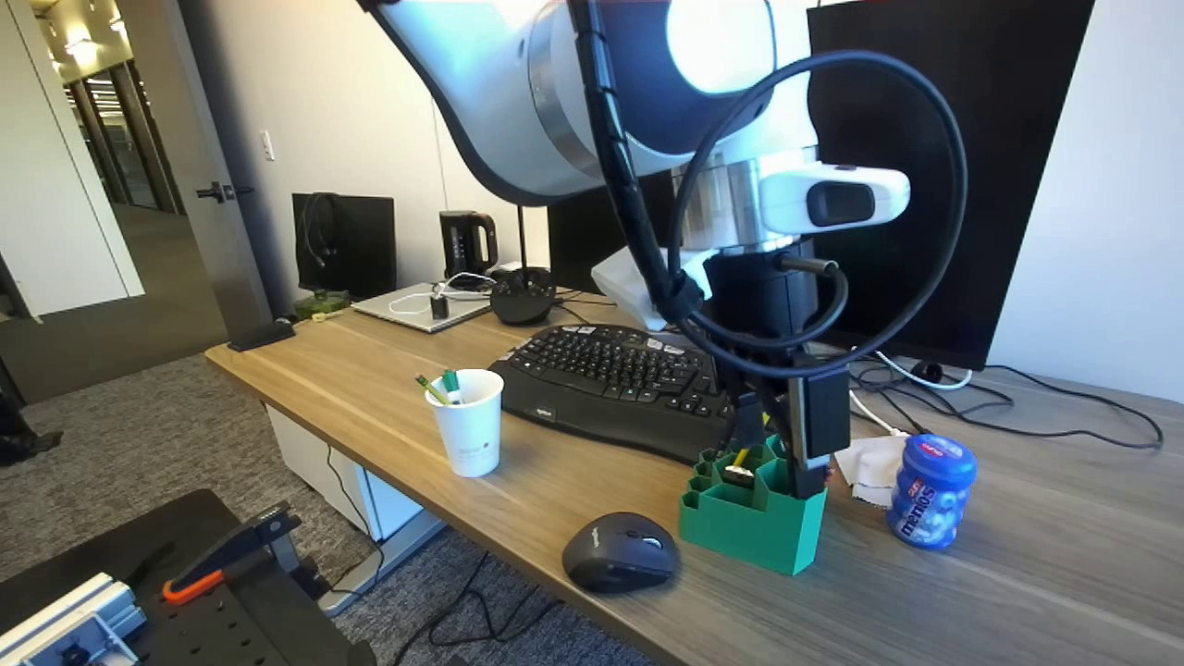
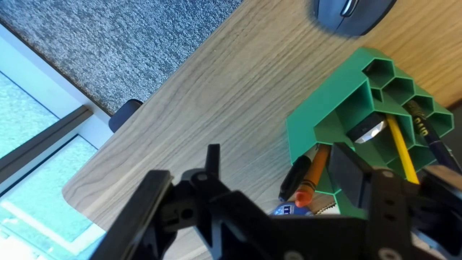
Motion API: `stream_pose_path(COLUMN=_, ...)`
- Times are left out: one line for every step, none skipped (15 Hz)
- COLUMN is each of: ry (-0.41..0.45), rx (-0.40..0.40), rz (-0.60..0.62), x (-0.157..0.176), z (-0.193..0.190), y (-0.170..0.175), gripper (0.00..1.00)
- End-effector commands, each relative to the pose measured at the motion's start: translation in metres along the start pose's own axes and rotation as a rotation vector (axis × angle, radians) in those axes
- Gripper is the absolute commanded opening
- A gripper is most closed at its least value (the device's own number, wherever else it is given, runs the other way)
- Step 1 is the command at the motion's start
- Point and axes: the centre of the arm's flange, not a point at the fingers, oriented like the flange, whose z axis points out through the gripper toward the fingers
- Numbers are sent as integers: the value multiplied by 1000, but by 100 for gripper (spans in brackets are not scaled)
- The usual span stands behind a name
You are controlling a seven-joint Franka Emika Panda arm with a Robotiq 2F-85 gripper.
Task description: Move the mouse slightly to the right on the desk, then pick a marker from the rack and put it on the desk
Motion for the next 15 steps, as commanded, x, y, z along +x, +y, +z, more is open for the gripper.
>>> stream_pose_path(ry=3, rx=49, rz=-39, x=6, z=3, y=-10, gripper=53)
stream_pose_path(ry=2, rx=55, rz=-50, x=5, z=4, y=-11, gripper=53)
stream_pose_path(ry=4, rx=66, rz=-67, x=5, z=3, y=-12, gripper=53)
stream_pose_path(ry=-1, rx=83, rz=-86, x=4, z=2, y=-12, gripper=53)
stream_pose_path(ry=-5, rx=106, rz=-119, x=4, z=0, y=-11, gripper=53)
stream_pose_path(ry=-8, rx=128, rz=-157, x=3, z=-1, y=-11, gripper=53)
stream_pose_path(ry=-6, rx=146, rz=-195, x=2, z=-2, y=-10, gripper=53)
stream_pose_path(ry=-5, rx=166, rz=-230, x=2, z=-3, y=-9, gripper=53)
stream_pose_path(ry=2, rx=180, rz=-264, x=3, z=-4, y=-8, gripper=53)
stream_pose_path(ry=4, rx=188, rz=-292, x=4, z=-5, y=-6, gripper=53)
stream_pose_path(ry=9, rx=195, rz=-315, x=5, z=-6, y=-4, gripper=53)
stream_pose_path(ry=12, rx=198, rz=-331, x=7, z=-6, y=-2, gripper=53)
stream_pose_path(ry=16, rx=197, rz=-344, x=9, z=-7, y=0, gripper=53)
stream_pose_path(ry=21, rx=194, rz=-351, x=11, z=-7, y=2, gripper=53)
stream_pose_path(ry=25, rx=192, rz=-358, x=13, z=-7, y=3, gripper=53)
